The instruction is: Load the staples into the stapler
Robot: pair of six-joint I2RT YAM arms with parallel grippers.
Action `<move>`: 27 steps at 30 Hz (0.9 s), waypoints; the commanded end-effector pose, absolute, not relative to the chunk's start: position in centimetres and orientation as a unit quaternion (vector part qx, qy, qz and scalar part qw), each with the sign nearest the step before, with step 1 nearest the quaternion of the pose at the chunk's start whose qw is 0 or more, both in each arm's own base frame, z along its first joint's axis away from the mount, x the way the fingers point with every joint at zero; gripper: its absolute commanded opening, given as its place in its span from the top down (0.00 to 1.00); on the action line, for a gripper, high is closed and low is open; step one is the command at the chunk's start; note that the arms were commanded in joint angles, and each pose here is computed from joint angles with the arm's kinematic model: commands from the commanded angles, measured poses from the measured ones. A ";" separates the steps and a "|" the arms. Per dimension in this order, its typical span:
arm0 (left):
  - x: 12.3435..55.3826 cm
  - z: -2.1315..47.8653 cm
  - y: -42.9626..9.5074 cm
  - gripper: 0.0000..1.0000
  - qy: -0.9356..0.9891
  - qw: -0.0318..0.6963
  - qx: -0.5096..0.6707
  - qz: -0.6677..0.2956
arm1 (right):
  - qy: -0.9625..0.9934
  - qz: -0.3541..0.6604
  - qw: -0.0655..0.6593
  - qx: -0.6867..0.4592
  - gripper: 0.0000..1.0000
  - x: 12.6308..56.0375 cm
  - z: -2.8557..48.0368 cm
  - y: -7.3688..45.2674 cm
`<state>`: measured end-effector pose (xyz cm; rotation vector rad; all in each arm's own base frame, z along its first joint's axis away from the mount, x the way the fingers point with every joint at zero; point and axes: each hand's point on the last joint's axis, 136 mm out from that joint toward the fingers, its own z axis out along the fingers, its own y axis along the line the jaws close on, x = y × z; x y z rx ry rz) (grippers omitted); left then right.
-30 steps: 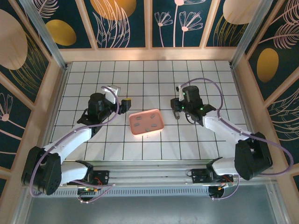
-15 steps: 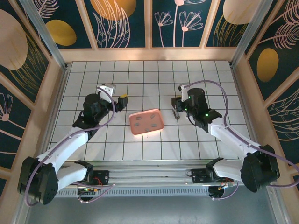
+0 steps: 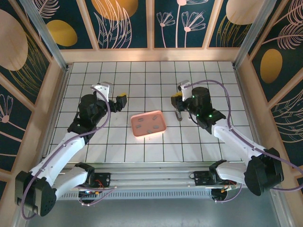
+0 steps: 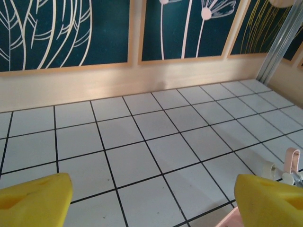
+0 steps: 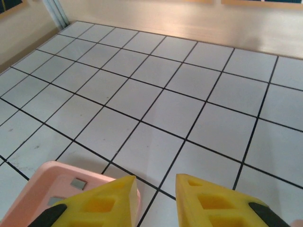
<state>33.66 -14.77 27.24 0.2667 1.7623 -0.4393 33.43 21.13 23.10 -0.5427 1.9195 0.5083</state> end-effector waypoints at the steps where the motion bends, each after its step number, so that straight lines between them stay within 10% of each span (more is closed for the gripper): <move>1: 32.6 26.8 -14.5 0.12 0.765 0.601 0.092 -0.213 | 0.765 0.226 0.547 -0.256 0.72 33.8 25.3 22.5; 27: 29.2 16.6 -15.1 0.12 0.821 0.461 -0.044 -0.334 | 0.712 0.178 0.466 -0.494 0.65 34.2 19.5 29.9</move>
